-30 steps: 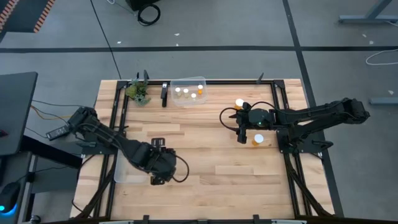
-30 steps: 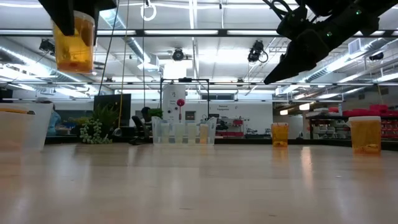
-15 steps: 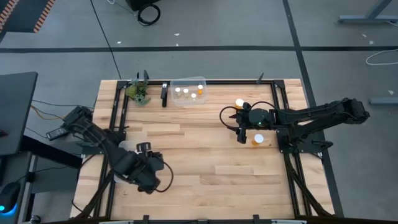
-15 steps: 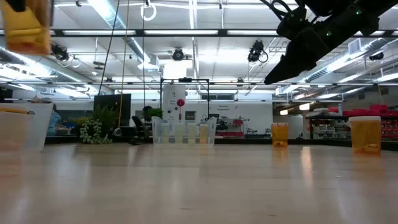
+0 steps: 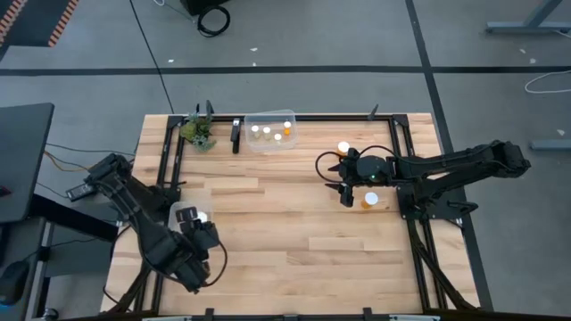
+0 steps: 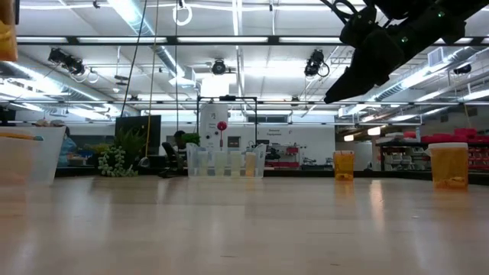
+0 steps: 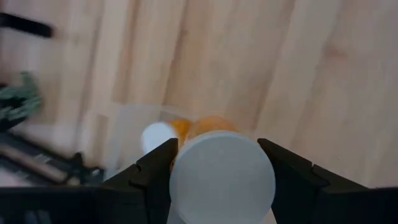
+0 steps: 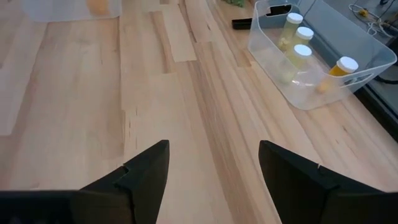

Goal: Pick and place medicine bottles into bin by pill shape (circle, oval)
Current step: Put the bottom left big orange pill bottle into the bottom transparent bin

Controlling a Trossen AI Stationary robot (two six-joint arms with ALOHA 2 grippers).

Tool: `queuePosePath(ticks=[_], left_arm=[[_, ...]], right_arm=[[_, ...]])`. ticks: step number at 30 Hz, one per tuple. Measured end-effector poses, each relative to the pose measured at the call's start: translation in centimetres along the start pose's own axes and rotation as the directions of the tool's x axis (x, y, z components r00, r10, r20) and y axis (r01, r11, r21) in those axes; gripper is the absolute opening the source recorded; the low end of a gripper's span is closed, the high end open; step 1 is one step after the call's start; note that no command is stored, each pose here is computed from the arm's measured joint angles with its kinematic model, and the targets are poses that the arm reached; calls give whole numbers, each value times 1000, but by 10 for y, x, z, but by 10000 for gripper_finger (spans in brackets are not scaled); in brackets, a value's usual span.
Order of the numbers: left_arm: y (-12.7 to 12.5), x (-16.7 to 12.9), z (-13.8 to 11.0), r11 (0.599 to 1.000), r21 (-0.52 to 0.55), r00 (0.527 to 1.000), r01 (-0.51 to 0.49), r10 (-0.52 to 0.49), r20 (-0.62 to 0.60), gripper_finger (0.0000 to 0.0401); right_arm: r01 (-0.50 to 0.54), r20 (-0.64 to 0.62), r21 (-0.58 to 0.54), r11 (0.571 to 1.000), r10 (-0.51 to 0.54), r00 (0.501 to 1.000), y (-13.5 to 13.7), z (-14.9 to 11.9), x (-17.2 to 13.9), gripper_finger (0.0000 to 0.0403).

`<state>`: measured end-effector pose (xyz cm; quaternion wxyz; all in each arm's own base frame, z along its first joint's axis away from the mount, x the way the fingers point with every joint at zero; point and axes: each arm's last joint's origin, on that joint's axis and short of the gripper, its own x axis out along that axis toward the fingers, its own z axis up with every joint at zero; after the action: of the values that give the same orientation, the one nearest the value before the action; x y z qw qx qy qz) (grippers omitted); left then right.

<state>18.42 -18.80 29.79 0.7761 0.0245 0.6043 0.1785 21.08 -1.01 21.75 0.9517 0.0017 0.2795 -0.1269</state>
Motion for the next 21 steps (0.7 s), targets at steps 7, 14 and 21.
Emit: queuePosePath(ticks=[7, 14, 21], left_arm=[[-1, -4, -10, 999, 23, 999, -45, 45, 27, 216], [5, 18, -27, 995, 52, 996, -83, 81, 26, 212], [30, 18, -41, 999, -34, 999, 24, -22, 44, 216]], right_arm=[[-7, 0, 25, 1000, 7, 1000, 0, 0, 0, 255], [-7, 0, 53, 999, 7, 1000, 0, 0, 0, 255], [-6, 0, 70, 998, 6, 1000, 0, 0, 0, 255]])
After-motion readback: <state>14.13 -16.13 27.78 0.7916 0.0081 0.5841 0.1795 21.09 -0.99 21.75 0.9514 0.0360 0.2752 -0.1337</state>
